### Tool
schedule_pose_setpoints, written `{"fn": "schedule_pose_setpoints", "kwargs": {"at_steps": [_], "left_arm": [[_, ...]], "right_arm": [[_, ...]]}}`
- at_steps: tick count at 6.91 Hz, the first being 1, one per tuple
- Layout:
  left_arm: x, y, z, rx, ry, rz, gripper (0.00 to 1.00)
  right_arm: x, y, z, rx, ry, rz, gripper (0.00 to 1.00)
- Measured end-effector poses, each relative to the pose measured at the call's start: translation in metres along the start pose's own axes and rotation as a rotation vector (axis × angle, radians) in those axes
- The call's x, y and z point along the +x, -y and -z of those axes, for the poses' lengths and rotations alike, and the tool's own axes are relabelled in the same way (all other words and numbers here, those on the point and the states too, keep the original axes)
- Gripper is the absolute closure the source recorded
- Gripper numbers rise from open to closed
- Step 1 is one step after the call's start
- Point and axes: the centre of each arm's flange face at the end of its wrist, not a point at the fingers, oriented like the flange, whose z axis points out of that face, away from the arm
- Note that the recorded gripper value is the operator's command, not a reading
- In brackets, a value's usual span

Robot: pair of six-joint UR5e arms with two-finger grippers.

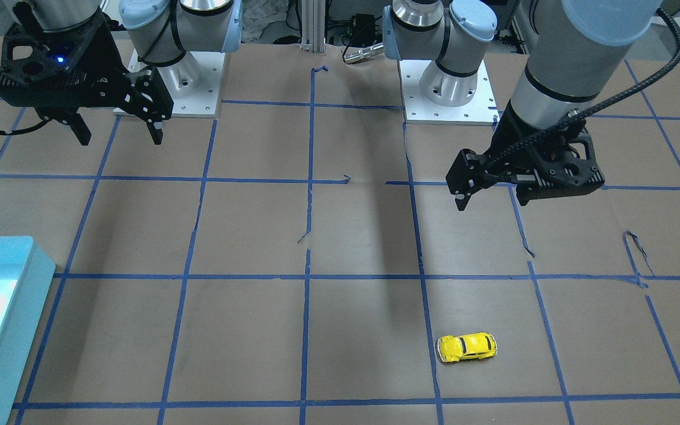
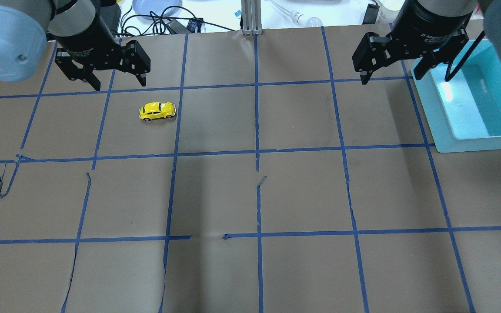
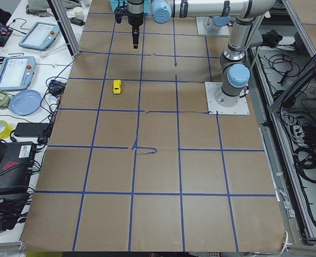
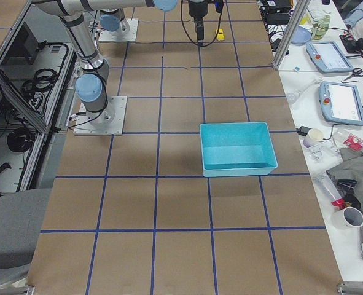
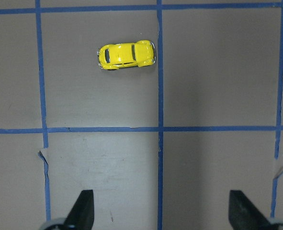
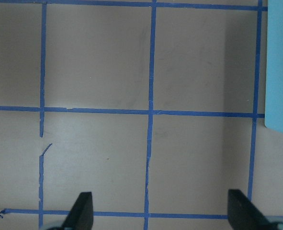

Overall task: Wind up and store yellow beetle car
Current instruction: 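Move the left gripper down toward the yellow toy car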

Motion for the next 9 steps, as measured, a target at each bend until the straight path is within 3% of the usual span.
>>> {"fn": "schedule_pose_setpoints", "kwargs": {"at_steps": [2,6,7,9], "left_arm": [[-0.021,0.014,-0.006,0.04,0.006,0.229,0.0],[-0.041,0.03,-0.083,-0.03,0.023,0.783,0.0],[-0.04,0.037,-0.102,-0.044,0.029,0.857,0.0],[-0.032,0.059,-0.147,-0.07,-0.021,0.953,0.0]], "right_arm": [[0.0,0.0,0.0,0.0,-0.002,0.0,0.0],[0.001,0.0,0.0,-0.001,-0.002,-0.003,0.0],[0.001,0.0,0.0,-0.001,-0.002,-0.003,0.0],[0.001,0.0,0.0,-0.001,-0.002,-0.003,0.0]]}}
